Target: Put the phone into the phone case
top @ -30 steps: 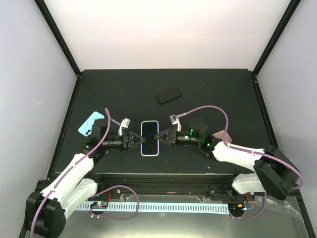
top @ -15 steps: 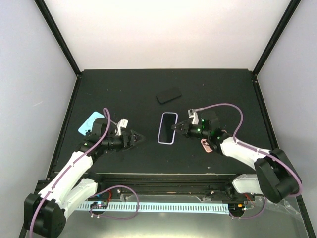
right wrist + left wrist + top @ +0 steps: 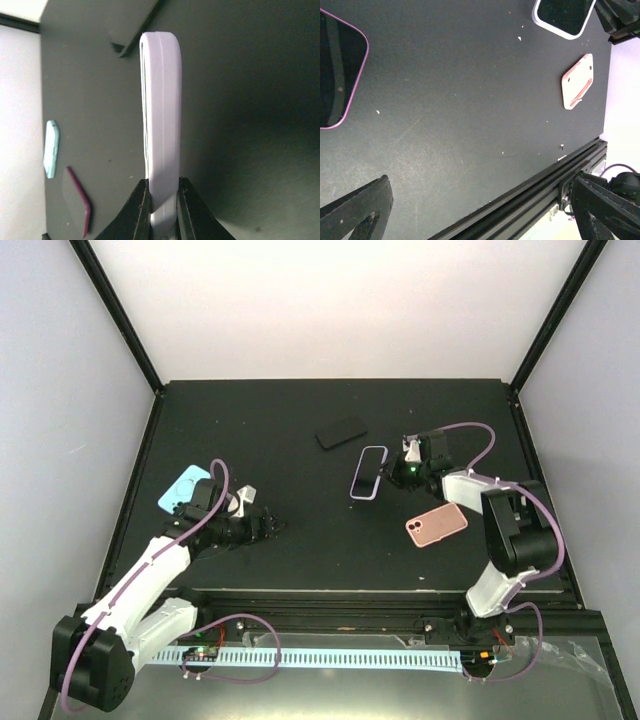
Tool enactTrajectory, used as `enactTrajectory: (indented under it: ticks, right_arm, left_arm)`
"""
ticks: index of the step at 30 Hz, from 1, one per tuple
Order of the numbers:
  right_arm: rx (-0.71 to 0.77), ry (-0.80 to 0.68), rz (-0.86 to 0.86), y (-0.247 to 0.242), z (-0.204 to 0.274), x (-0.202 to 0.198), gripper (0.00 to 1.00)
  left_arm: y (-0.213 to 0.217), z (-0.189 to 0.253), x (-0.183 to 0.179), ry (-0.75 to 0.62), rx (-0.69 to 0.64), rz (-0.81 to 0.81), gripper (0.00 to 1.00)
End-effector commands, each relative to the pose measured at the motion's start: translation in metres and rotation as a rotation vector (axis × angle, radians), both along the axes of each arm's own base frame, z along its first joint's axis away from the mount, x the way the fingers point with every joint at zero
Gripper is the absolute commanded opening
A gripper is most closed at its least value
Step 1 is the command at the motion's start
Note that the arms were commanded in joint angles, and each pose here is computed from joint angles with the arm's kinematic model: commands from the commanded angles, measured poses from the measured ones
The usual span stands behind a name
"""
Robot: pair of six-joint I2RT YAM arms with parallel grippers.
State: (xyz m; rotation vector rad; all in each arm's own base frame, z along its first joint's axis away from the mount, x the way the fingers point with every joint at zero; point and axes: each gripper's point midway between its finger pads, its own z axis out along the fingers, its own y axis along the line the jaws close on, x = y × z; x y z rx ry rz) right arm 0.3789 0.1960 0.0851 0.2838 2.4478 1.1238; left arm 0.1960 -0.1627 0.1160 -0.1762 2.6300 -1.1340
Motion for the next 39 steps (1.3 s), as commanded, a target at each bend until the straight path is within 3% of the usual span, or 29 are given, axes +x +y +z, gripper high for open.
enactTrajectory:
  ticks: [1,13,20,23,25,34,39]
  right_arm:
    - [-0.012,-0.046,0.000,-0.008,0.006,0.034,0.10]
    - [-0.042,0.024,-0.123,-0.038,-0.039,0.069,0.12]
    - [-0.119,0.094,-0.153,-0.053,-0.044,0.061,0.25]
    - [-0.165,0.124,-0.194,-0.063,-0.041,0.051,0.43]
    - [-0.188,0.134,-0.217,-0.069,-0.037,0.043,0.49]
    - [-0.170,0.227,-0.319,-0.083,-0.009,-0.006,0.53]
    - [-0.199,0.336,-0.512,-0.109,-0.011,-0.039,0.46]
  left_arm:
    - [0.007,0.011,0.008,-0.053,0.064,0.003,0.99]
    - [0.011,0.010,0.010,-0.051,0.088,0.019,0.99]
    - [0.013,0.007,0.007,-0.051,0.093,0.019,0.99]
    - [0.012,0.008,0.007,-0.055,0.088,0.019,0.99]
    - [0.012,0.011,0.008,-0.061,0.095,0.010,0.99]
    - [0.015,0.028,0.018,-0.091,0.122,0.017,0.99]
    - [0.014,0.023,0.018,-0.082,0.106,0.031,0.99]
